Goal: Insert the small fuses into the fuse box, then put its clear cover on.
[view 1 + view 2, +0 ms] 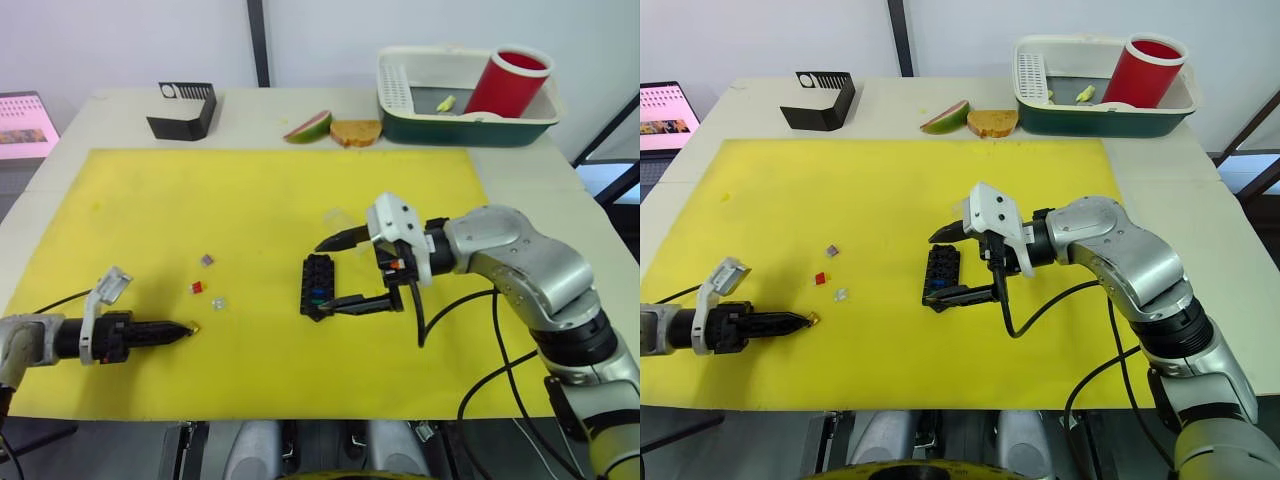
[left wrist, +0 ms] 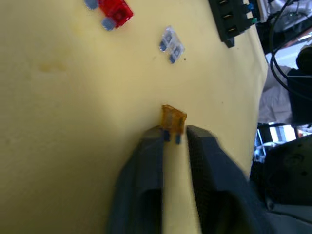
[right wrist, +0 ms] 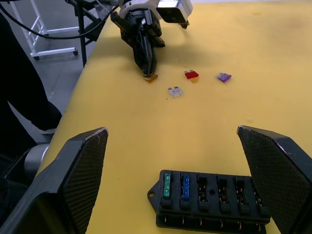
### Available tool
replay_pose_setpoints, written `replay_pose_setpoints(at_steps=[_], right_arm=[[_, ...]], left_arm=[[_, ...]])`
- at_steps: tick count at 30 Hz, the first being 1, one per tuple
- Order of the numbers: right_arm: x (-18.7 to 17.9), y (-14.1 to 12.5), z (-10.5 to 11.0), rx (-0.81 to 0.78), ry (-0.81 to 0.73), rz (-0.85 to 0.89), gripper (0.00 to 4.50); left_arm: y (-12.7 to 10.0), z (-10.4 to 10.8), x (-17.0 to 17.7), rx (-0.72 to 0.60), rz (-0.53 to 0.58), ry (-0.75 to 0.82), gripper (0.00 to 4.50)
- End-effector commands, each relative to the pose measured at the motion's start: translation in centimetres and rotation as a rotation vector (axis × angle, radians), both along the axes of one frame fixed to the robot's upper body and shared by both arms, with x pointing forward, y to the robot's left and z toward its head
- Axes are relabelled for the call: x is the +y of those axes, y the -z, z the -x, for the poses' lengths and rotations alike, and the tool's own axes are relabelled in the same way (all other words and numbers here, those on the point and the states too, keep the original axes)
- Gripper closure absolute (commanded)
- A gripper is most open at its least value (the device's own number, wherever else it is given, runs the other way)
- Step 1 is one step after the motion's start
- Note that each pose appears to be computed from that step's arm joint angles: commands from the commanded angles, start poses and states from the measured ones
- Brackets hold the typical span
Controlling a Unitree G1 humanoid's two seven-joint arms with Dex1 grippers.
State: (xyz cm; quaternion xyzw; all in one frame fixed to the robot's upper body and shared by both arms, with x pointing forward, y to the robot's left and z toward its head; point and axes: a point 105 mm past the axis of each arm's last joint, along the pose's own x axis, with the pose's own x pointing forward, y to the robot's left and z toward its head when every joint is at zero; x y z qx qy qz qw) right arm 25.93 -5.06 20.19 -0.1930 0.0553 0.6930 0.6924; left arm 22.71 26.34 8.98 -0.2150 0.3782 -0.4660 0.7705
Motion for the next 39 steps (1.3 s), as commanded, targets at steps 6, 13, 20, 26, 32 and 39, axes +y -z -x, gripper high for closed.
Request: replay_pose_setpoints(at_steps=[6,13,20,26,32,39], right_arm=[[0.3,-0.9,0.2,-0.042,-0.023,-0.019,0.00],[0.3,-0.8,0.3,-0.038,-0.021,-0.018,0.00],[0.2,-0.7,0.4,-0.036,-0.021,-0.018,0.00],[0.1,-0.9,0.3,-0.005,-0.003,-0.036,0.00],[-0.6,-2.6,-0.5,0.192,0.099,-0.133,0.00],[-1.8,-5.2,0.1,0.415,0.130,-0.192,0.00]], left_arm=[[0.1,0.6,0.3,-0.002,-0.012,-0.012,4.44],[0.1,0.6,0.3,-0.007,-0.008,-0.019,4.44],[-1.6,0.1,-0.2,-0.055,0.043,-0.027,4.44],[-4.2,0.0,-2.1,-0.142,0.095,0.019,4.44],[-9.6,-0.9,-7.7,-0.356,0.182,0.182,4.44],[-14.5,-1.6,-13.3,-0.573,0.264,0.351,4.44]])
